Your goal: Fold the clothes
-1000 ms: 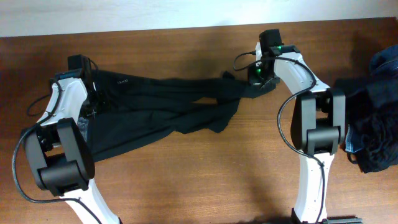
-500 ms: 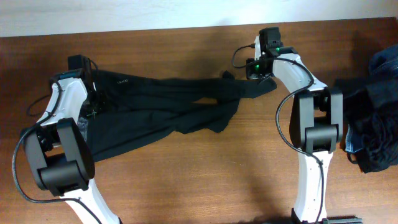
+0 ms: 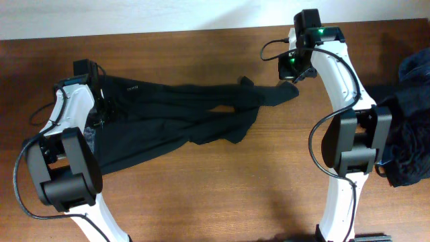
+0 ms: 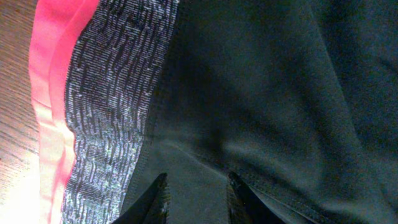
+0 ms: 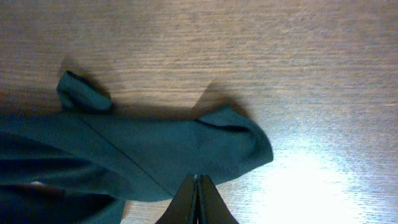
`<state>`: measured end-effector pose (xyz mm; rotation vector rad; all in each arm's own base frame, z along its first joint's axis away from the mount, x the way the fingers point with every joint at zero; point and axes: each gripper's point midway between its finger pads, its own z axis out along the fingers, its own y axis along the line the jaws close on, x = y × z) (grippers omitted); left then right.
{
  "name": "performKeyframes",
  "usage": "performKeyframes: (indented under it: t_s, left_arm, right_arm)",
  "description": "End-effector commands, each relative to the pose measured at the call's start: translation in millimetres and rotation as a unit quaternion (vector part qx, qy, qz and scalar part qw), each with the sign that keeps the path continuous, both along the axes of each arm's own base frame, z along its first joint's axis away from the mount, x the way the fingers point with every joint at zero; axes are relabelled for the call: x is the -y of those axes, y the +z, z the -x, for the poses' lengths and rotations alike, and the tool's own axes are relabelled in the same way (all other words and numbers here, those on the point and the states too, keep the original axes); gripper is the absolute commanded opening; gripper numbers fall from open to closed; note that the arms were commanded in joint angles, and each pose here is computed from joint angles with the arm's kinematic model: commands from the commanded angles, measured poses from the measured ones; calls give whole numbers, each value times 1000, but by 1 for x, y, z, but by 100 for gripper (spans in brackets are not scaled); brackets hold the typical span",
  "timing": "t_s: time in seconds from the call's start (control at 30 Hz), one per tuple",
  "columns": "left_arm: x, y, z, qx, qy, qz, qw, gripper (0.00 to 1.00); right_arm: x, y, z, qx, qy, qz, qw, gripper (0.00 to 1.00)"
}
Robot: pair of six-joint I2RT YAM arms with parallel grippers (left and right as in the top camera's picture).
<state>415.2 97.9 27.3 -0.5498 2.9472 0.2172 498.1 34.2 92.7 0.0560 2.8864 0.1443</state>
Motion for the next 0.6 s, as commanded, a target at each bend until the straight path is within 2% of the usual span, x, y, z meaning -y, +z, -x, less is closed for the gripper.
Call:
performKeyframes:
  t_s: [0.0, 0.57]
  left_arm:
    - [2, 6, -2, 6, -5, 2, 1000, 30]
    - [2, 6, 0, 1, -5, 4, 1000, 30]
  right_arm:
    - [-8, -16, 10, -27, 7, -25, 999, 4]
    - [-16, -69, 39, -104, 9, -46, 993, 4]
